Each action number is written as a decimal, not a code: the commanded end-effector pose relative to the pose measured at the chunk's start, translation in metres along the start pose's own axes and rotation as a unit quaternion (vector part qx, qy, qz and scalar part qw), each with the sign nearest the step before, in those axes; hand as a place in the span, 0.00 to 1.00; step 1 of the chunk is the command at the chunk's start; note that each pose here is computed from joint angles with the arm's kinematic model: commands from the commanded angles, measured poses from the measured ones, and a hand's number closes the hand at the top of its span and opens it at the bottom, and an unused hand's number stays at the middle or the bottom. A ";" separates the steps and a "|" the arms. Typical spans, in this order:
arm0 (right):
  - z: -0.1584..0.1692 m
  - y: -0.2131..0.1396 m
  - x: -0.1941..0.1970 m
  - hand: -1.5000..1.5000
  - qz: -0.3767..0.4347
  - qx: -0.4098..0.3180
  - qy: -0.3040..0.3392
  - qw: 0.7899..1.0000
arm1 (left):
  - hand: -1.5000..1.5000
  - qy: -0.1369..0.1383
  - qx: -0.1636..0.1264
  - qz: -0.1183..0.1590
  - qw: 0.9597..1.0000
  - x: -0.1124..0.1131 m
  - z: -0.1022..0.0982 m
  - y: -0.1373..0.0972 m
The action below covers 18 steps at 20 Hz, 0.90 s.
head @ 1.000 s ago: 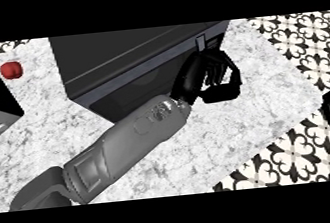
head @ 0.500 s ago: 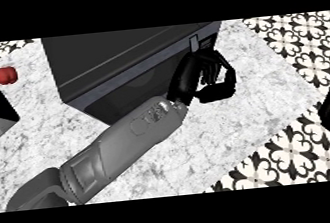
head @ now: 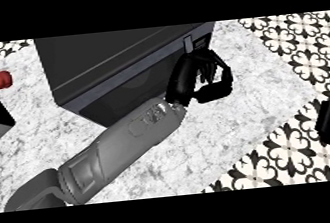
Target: Pick up the milk, place it into the microwave and close the microwave
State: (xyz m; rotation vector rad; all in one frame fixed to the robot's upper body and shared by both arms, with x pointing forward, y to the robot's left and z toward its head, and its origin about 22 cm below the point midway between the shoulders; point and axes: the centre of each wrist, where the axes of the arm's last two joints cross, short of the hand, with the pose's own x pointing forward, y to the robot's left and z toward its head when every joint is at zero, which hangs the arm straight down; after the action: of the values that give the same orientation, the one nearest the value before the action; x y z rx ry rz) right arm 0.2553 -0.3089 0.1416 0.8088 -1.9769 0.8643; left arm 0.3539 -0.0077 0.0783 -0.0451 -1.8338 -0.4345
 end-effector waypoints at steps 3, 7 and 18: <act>0.004 0.016 -0.004 1.00 -0.042 0.075 0.046 0.995 | 1.00 0.060 0.045 0.018 0.997 -0.002 -0.007 -0.009; 0.002 0.029 -0.008 1.00 -0.067 0.071 0.030 0.995 | 1.00 0.137 0.084 0.200 0.967 0.012 -0.008 0.003; 0.004 0.069 -0.013 1.00 -0.108 0.055 0.030 0.992 | 1.00 0.165 0.082 0.313 0.932 -0.021 0.001 0.020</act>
State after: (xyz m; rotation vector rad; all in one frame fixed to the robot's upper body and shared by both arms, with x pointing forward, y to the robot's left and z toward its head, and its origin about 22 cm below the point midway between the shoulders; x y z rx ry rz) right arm 0.2138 -0.2769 0.1121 0.9986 -1.7533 0.8867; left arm 0.3503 -0.0147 0.0975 -0.4711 -1.5368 -0.0325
